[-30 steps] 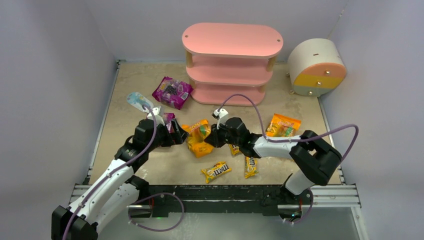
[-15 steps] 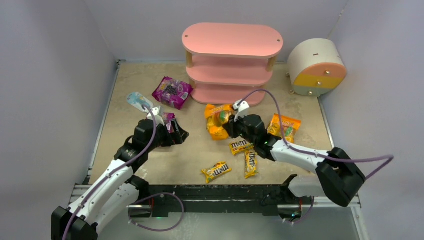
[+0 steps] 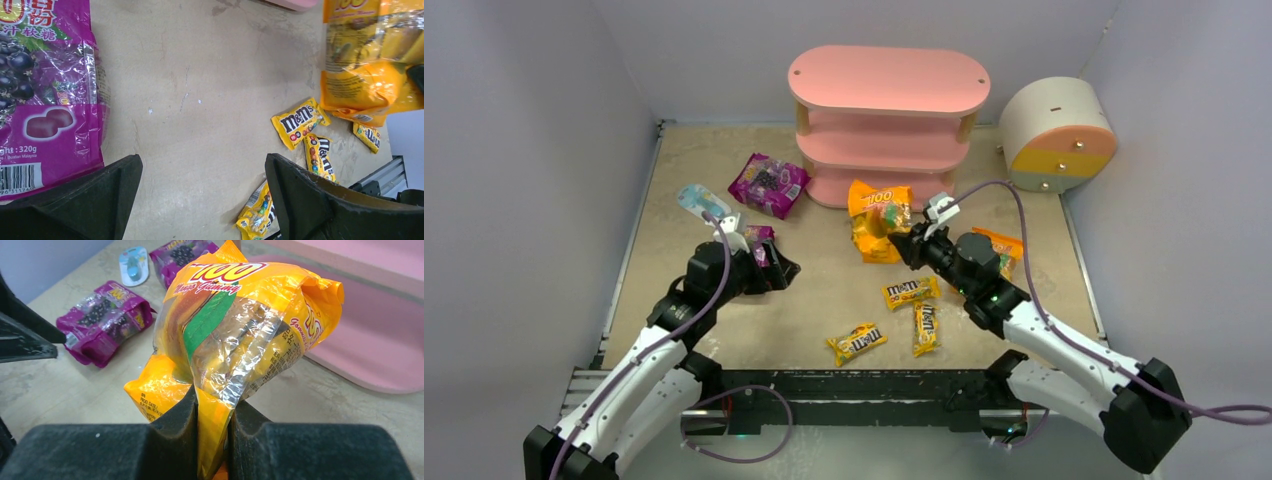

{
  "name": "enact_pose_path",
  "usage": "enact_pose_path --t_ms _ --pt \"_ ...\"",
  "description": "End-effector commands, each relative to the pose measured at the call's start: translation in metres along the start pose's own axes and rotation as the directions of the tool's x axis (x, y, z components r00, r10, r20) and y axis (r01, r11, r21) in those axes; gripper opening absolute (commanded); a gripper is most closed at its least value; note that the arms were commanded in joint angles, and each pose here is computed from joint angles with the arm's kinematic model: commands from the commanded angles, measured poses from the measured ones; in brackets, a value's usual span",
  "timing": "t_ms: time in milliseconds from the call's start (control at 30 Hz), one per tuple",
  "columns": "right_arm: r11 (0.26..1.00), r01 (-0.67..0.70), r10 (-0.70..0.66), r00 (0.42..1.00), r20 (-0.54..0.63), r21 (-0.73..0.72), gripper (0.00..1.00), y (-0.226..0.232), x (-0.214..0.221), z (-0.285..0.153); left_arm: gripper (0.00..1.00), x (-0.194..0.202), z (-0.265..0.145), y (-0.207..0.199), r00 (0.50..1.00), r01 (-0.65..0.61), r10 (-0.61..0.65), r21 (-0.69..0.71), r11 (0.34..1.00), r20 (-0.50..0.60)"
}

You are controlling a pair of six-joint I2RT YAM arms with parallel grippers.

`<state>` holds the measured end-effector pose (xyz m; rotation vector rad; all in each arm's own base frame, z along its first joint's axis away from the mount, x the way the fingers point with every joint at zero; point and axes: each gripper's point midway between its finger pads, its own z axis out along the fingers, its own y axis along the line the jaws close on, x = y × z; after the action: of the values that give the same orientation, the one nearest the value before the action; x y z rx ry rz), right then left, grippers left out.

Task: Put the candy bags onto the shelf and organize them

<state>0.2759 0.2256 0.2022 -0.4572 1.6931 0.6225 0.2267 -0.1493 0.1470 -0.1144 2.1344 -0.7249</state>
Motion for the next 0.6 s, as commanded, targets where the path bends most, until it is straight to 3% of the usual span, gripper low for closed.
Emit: enact_pose_path --t_ms 0,300,567 --pt "1.0 0.014 -0.009 0.986 0.166 -0.028 0.0 0.009 -0.051 -0.015 0.99 -0.01 -0.002 -0.008 1.0 -0.005 0.004 0.025 1.0 0.029" --pt "0.992 -0.05 0.032 0.988 0.153 0.118 0.0 -0.031 -0.022 -0.022 0.99 -0.008 0.001 -0.007 1.0 -0.005 0.004 0.025 1.0 0.027" --pt "0.986 -0.136 0.116 0.977 0.182 0.102 0.0 -0.074 -0.014 -0.015 0.99 -0.007 0.003 -0.008 1.0 -0.012 0.012 0.032 0.999 0.017"
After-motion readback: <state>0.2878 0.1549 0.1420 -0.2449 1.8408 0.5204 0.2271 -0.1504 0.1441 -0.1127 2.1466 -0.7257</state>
